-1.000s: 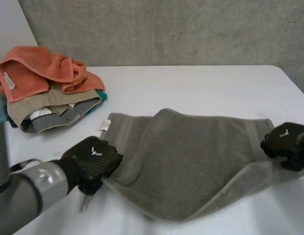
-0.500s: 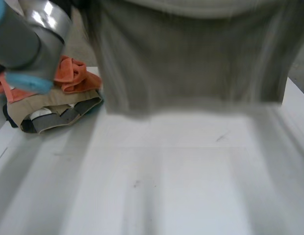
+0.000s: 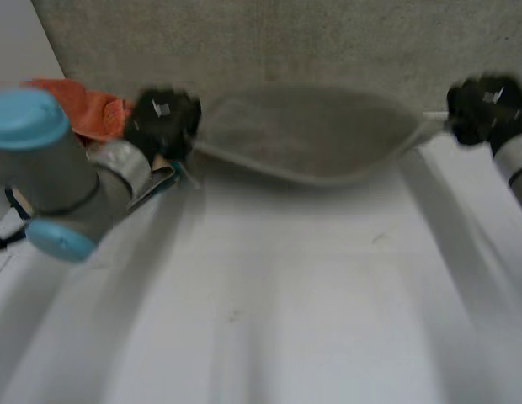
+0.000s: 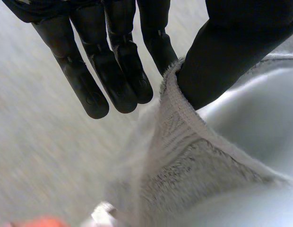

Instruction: Fold the laundry.

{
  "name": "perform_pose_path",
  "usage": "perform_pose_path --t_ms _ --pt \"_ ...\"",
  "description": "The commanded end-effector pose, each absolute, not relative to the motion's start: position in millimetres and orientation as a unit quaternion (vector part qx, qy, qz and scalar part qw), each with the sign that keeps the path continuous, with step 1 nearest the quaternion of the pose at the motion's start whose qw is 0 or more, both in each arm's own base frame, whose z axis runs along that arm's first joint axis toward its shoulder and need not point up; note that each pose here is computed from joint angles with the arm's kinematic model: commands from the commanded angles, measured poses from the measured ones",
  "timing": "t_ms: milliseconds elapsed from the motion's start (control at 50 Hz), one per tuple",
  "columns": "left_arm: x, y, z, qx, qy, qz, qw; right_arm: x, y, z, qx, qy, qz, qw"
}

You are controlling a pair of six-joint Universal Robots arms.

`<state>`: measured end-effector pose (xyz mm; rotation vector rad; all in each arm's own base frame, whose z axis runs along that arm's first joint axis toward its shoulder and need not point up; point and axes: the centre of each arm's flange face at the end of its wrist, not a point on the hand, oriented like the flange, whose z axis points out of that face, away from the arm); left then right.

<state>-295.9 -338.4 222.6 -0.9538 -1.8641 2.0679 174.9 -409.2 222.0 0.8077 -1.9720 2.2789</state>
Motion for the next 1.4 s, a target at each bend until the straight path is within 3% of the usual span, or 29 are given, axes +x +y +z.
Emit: perform_pose_path --t_ms 20,240,380,540,800,960,1120,1240,1360,1400 --pt "-290 -301 147 -0.390 -0.691 0.603 0.080 153 -386 152 0.318 -0.718 0.619 0.021" --pt "-276 -315 115 -0.382 -0.708 0.591 0.062 130 -390 151 0.292 -0.727 0.620 0.027" --pt "-271 -311 116 -0.372 -0.720 0.583 0.059 122 -394 154 0.282 -0.728 0.624 0.034" --pt "-259 -319 118 -0.339 -0.726 0.597 0.022 125 -391 152 0.282 -0.731 0.621 0.027" --pt "-258 -323 103 -0.343 -0.739 0.579 0.027 123 -392 152 0.280 -0.731 0.621 0.028" --pt "-254 -324 115 -0.345 -0.732 0.587 0.022 126 -389 153 0.285 -0.732 0.619 0.026" --pt "-250 -288 140 -0.372 -0.741 0.557 0.053 126 -371 166 0.313 -0.754 0.577 0.024" --pt "-236 -230 164 -0.432 -0.761 0.476 0.081 110 -332 184 0.408 -0.781 0.471 0.048" --pt "-222 -173 177 -0.517 -0.772 0.365 0.058 91 -284 192 0.513 -0.793 0.326 0.039" --pt "-222 -171 179 -0.530 -0.766 0.360 0.047 92 -283 192 0.525 -0.785 0.327 0.041"
